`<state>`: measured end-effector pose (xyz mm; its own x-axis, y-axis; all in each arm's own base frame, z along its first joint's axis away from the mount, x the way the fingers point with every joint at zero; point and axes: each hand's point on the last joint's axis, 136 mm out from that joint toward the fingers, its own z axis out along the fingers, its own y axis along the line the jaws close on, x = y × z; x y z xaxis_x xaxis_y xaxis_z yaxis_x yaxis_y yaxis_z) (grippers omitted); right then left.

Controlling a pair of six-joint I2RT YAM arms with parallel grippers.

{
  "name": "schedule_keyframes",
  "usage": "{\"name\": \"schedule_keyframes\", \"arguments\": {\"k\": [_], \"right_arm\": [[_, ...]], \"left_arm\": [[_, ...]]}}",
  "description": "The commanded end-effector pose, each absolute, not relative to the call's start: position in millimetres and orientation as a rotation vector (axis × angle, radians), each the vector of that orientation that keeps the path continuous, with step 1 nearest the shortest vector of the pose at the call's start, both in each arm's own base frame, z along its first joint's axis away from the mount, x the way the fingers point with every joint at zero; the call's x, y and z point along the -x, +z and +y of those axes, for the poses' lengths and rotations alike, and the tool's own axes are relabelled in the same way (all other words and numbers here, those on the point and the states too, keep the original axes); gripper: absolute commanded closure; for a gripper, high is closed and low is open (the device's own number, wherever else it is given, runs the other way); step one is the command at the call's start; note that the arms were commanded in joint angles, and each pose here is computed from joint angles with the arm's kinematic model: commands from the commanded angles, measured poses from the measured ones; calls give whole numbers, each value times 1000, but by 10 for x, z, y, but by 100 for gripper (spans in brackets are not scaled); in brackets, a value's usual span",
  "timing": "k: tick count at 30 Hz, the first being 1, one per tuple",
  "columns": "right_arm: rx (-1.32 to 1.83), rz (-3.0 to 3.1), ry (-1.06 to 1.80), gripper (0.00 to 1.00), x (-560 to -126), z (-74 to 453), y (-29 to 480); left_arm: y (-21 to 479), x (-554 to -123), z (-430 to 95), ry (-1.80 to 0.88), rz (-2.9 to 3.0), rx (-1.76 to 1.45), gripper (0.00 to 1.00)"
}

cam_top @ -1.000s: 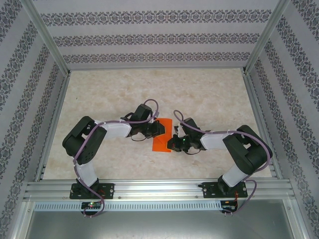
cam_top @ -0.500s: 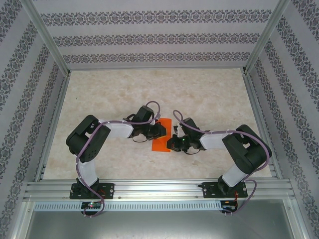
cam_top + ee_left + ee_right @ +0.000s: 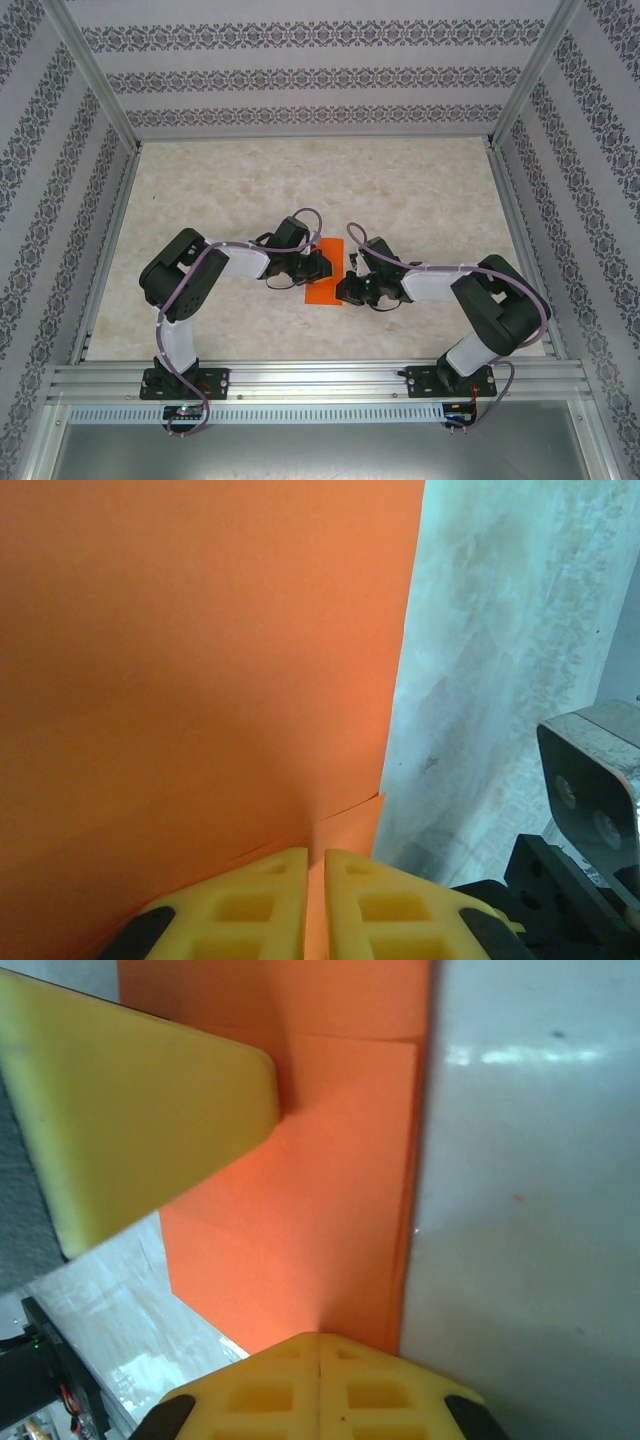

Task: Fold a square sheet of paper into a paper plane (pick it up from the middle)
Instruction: Fold the triangle a second time at the center of the table.

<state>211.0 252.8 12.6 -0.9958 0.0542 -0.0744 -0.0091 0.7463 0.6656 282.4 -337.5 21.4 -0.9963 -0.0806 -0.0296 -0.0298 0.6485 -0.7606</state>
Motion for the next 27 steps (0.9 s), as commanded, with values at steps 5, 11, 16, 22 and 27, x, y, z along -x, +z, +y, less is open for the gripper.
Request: {"name": "schedule_keyframes", "arguments": {"k": [5,11,16,22,27], "right_arm": [[13,2789,1095,91,-2185,2679,467],[14,2793,1107,90,-2286,2841,399],[-25,2851,1046,90,-2288,2789,118],[-65,2923,1039,90,-2057,2646,-120],[-76,2934,1068,89,-1929,2589,-131]], "left_arm": [[-32,-2741,-3249,-1163,2846,100,85],[-38,-2739,-3253,-1164,2852,100,85],[-37,-2747,-3250,-1155,2854,103,85],[-68,-2743,-3219,-1126,2862,115,86],[-97,-2744,-3204,-1116,2870,132,87]]}}
